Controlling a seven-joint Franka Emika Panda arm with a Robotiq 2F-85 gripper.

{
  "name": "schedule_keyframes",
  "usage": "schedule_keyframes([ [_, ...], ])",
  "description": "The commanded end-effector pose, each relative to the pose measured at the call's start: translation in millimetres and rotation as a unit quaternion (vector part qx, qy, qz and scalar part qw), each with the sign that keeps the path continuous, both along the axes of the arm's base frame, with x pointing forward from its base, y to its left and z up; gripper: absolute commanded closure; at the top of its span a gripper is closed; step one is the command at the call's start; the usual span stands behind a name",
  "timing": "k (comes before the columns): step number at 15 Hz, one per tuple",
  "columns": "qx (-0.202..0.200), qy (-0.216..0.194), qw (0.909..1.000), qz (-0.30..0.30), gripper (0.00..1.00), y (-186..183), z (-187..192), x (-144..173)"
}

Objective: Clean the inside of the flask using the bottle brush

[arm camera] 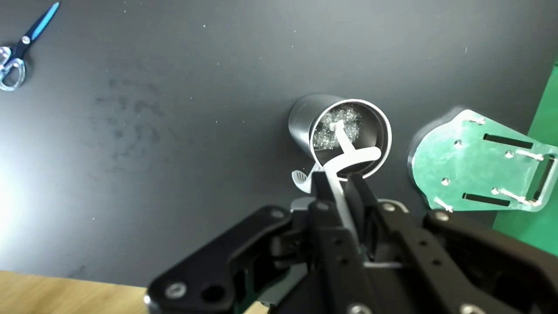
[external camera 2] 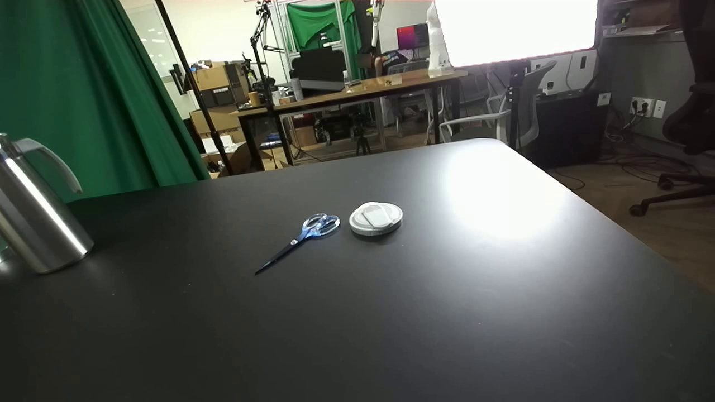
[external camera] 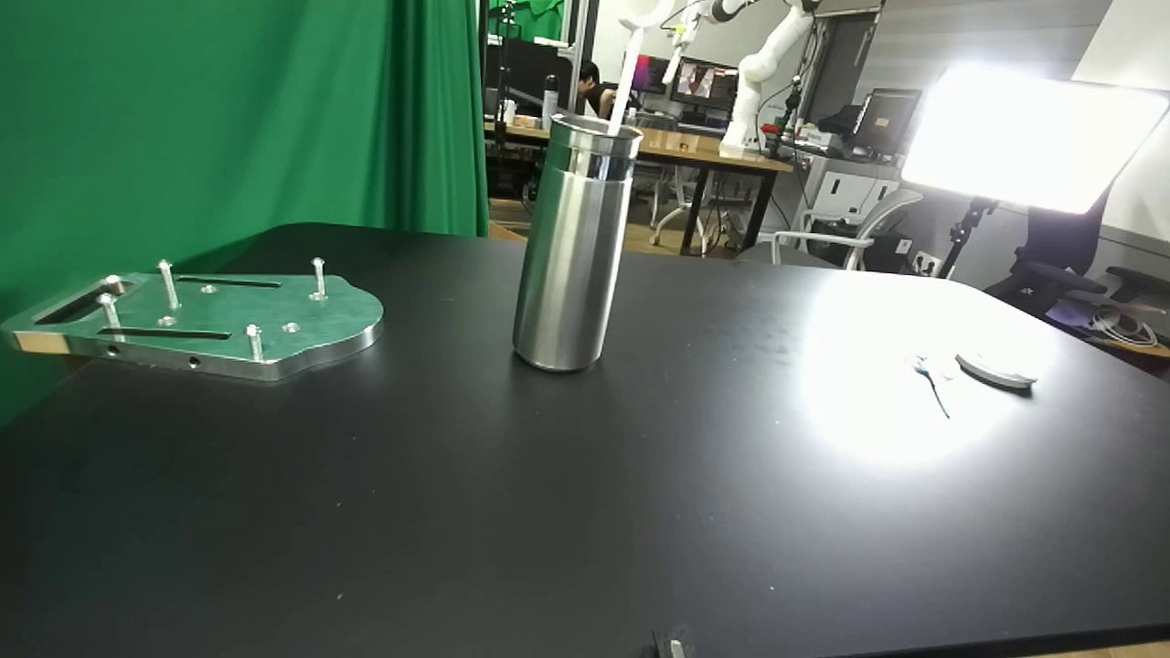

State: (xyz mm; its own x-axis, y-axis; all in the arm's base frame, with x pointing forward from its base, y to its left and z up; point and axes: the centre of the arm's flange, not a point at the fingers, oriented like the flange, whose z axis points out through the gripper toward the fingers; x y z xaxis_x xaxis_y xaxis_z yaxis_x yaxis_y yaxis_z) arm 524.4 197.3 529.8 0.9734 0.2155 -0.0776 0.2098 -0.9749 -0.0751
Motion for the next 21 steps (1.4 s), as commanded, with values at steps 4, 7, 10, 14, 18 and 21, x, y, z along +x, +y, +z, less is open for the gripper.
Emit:
schedule_keyframes([
  [4, -0.01, 0.036, 0.9993, 0.0, 0.96, -8.4, -53.9, -9.7],
  [7, -0.016, 0.041, 0.999, -0.003, 0.96, -7.7, -78.2, -12.6],
  [10, -0.016, 0.028, 0.9994, -0.012, 0.96, -4.8, -98.1, -11.4],
  [14, -0.015, 0.031, 0.9993, -0.012, 0.96, 3.8, -120.7, -11.4],
  [18, -0.01, 0.03, 0.9994, -0.012, 0.96, 12.3, -121.7, -11.0],
  [21, -0.011, 0.027, 0.9995, -0.008, 0.96, 16.8, -119.3, -12.4],
])
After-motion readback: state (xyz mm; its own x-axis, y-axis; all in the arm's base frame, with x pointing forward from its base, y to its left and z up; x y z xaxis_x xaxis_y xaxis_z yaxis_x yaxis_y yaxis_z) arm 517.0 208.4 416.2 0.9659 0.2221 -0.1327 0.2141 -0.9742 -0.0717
